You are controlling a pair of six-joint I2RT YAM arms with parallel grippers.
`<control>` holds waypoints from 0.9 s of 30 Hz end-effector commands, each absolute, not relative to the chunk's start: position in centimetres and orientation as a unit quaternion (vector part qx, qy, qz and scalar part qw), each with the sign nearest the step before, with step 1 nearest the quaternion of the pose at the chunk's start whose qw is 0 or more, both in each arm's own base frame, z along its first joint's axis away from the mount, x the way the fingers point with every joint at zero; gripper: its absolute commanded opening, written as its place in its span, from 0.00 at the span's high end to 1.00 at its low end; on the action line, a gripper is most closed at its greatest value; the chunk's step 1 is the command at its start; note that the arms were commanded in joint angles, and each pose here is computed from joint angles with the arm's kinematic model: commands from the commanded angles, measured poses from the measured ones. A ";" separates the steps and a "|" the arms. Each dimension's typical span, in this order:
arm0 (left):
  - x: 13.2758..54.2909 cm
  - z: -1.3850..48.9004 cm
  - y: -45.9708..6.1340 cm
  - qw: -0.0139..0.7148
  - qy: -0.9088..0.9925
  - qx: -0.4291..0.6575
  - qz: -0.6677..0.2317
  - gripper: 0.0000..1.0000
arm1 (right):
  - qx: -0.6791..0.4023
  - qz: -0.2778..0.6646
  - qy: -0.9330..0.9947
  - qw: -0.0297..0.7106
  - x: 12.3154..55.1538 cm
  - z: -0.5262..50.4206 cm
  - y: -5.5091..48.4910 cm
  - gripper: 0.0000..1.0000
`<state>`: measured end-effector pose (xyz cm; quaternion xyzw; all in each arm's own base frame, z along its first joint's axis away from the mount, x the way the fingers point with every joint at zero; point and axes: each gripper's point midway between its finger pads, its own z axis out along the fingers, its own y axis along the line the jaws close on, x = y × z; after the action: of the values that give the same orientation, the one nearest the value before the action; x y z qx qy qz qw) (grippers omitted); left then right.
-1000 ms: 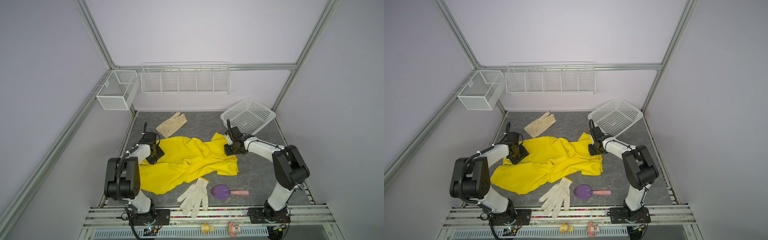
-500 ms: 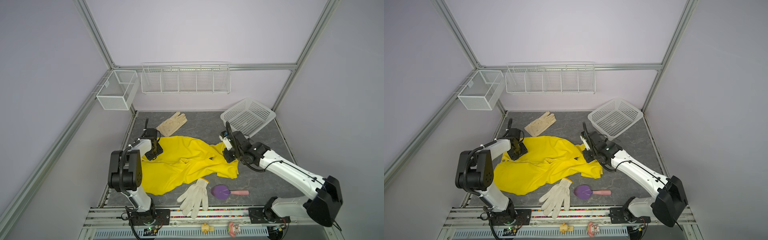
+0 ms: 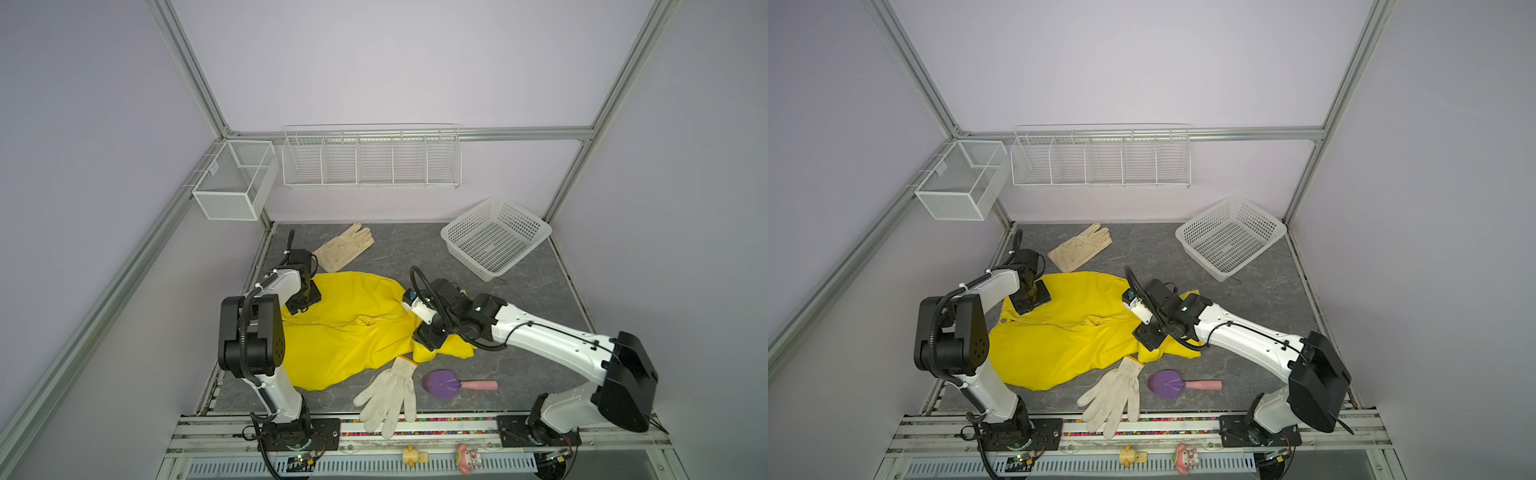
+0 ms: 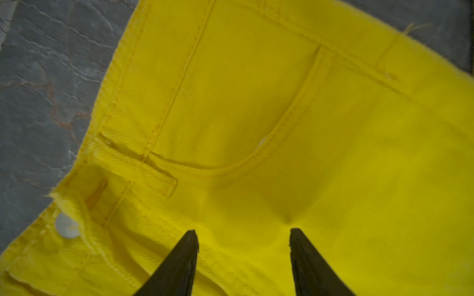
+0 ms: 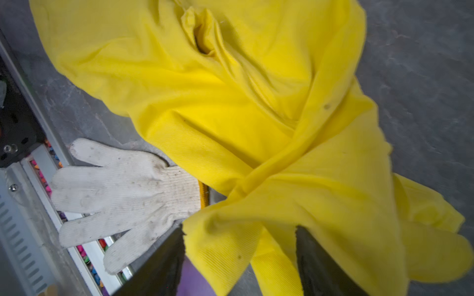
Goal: Fold and stack the trousers
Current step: Flatten out the trousers at the center of the table.
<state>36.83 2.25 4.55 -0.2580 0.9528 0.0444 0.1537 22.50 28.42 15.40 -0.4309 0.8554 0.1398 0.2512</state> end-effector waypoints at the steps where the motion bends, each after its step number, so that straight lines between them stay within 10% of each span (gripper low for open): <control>1: 36.4 7.9 0.5 0.170 0.952 -0.256 -0.002 0.40 | -0.466 0.099 0.839 0.263 21.8 16.6 23.6 0.19; 10: 32.3 10.1 -6.4 0.163 0.952 -0.240 -0.094 0.36 | -0.547 0.075 0.797 0.244 19.1 13.8 17.7 0.16; 27: 27.4 7.5 -9.6 0.126 0.957 -0.234 -0.118 0.34 | -0.661 0.068 0.675 0.322 17.5 8.2 27.4 0.14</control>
<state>27.80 -9.81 7.71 -0.2215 0.9596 -0.1178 0.1272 16.41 26.42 8.58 -0.6559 0.6917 0.0917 0.2881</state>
